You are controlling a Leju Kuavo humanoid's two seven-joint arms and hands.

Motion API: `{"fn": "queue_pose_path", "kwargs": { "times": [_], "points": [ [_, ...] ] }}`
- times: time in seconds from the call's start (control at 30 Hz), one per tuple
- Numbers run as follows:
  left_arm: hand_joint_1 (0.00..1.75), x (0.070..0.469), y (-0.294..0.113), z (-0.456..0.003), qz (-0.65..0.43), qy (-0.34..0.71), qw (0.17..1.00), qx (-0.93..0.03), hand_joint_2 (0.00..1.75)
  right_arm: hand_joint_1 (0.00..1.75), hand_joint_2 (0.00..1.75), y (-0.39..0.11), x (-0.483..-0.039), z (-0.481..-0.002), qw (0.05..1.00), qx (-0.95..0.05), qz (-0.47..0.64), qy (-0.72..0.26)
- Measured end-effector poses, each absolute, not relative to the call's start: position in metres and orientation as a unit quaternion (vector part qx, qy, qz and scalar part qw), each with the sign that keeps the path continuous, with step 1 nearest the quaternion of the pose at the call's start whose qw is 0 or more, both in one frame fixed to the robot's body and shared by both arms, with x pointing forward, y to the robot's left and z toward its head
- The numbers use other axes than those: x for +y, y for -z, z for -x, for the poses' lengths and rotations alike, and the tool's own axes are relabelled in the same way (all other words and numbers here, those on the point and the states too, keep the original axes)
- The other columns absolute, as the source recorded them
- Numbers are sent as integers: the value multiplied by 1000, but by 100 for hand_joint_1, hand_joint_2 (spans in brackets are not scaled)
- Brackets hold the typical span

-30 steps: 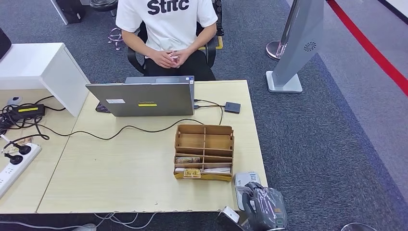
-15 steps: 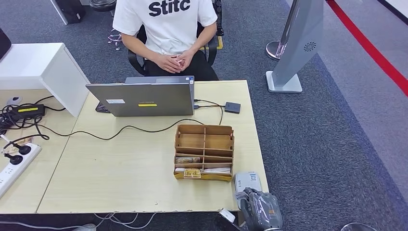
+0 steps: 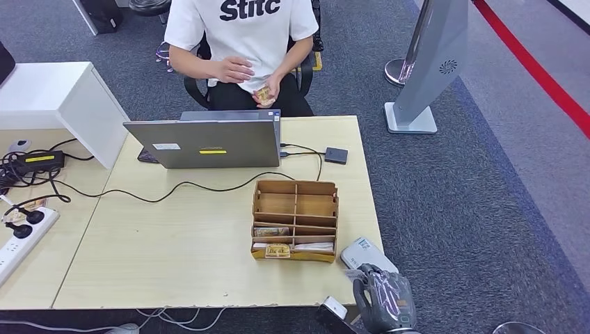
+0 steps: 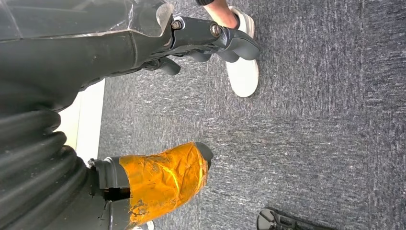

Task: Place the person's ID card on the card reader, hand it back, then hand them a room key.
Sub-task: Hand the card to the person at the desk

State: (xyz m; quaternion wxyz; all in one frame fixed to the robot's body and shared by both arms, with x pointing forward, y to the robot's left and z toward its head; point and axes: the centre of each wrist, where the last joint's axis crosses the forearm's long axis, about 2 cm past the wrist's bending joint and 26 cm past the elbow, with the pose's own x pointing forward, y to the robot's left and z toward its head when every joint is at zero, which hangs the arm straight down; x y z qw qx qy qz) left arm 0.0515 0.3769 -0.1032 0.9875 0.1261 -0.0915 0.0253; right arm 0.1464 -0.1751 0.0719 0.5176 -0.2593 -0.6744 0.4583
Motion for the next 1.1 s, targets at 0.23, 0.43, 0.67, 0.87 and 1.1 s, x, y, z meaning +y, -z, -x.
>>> {"fn": "queue_pose_path", "kwargs": {
  "times": [0.23, 0.43, 0.67, 0.87, 1.1],
  "points": [
    [0, 377, 103, -50, -126, -35, 987, -90, 175, 175, 175, -97, -178, -145, 487, -726, 258, -411],
    [0, 377, 103, -50, -126, -32, 988, -88, 175, 175, 175, -127, -177, -153, 453, -775, 206, -390],
    [0, 378, 103, -56, -123, -3, 988, -90, 175, 175, 175, -160, -156, -215, 434, -793, 110, -413],
    [0, 377, 102, -61, -120, 15, 988, -93, 175, 175, 175, -189, -131, -271, 451, -791, 75, -406],
    [0, 377, 101, -66, -119, 34, 988, -95, 175, 153, 175, -211, -107, -307, 478, -774, 75, -408]
  ]
}}
